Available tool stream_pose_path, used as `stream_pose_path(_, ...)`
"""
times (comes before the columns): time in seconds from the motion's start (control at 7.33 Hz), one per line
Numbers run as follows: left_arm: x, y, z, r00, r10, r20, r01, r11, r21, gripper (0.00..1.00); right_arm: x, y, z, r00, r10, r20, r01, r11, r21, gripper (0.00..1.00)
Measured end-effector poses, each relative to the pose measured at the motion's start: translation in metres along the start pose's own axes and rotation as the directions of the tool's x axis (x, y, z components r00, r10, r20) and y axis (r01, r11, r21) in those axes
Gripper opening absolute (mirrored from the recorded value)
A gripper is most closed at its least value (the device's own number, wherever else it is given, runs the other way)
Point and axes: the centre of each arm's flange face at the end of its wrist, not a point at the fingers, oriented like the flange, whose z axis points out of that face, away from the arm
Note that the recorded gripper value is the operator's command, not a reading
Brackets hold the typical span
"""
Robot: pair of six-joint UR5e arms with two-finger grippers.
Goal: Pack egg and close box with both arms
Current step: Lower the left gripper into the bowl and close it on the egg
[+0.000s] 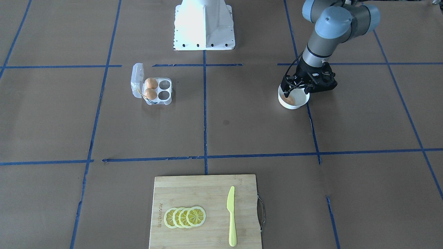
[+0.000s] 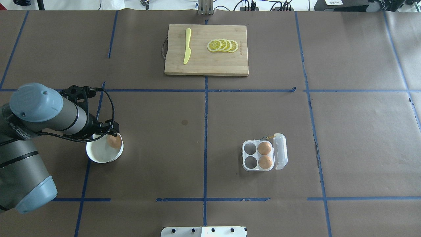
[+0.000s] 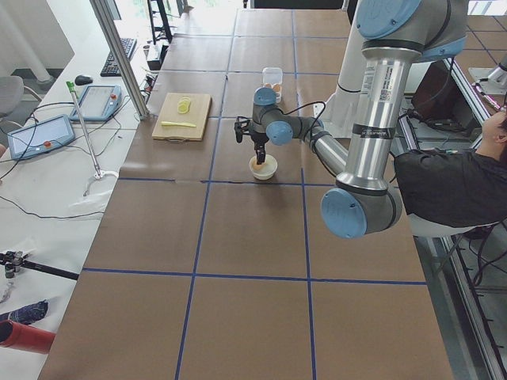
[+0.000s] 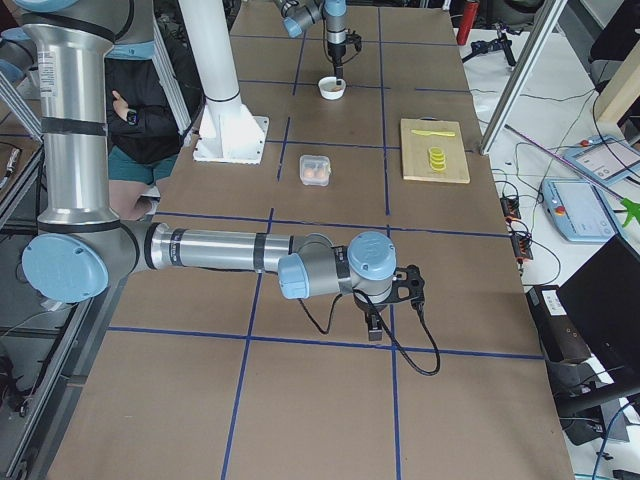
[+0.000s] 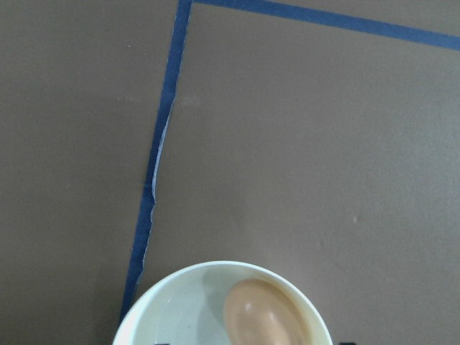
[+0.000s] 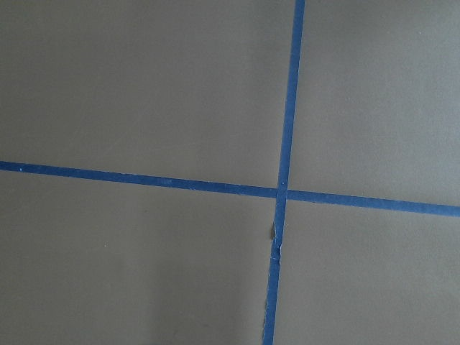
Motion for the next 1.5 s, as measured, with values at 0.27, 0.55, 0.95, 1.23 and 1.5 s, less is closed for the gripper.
stream_pose_path(0.27,-0.002,-0.001,0.007,1.0,-0.001,0.012,0.002,1.0,-0.006,0.83,0.0,0.001,0.0,1.0,0.002,0.001,-0.002,1.0,-0.001,1.0)
stream_pose_path(0.55,-0.001,-0.001,0.012,1.0,0.0,0.018,0.0,1.0,-0.01,0.83,0.001,0.002,0.001,1.0,0.002,0.001,-0.002,1.0,-0.003,1.0)
stream_pose_path(0.95,0.008,0.001,0.023,1.0,0.008,0.025,-0.007,1.0,-0.021,0.83,0.001,0.002,0.001,1.0,0.002,0.001,-0.002,1.0,-0.003,1.0)
stream_pose_path(1.23,0.007,0.002,0.03,0.999,0.011,0.034,-0.01,1.0,-0.029,0.83,0.001,0.002,0.001,1.0,0.002,0.001,-0.002,1.0,-0.003,1.0)
stream_pose_path(1.5,0.008,0.003,0.031,0.999,0.013,0.034,-0.012,0.999,-0.03,0.83,0.0,0.002,0.0,1.0,0.001,0.001,-0.001,1.0,-0.002,1.0)
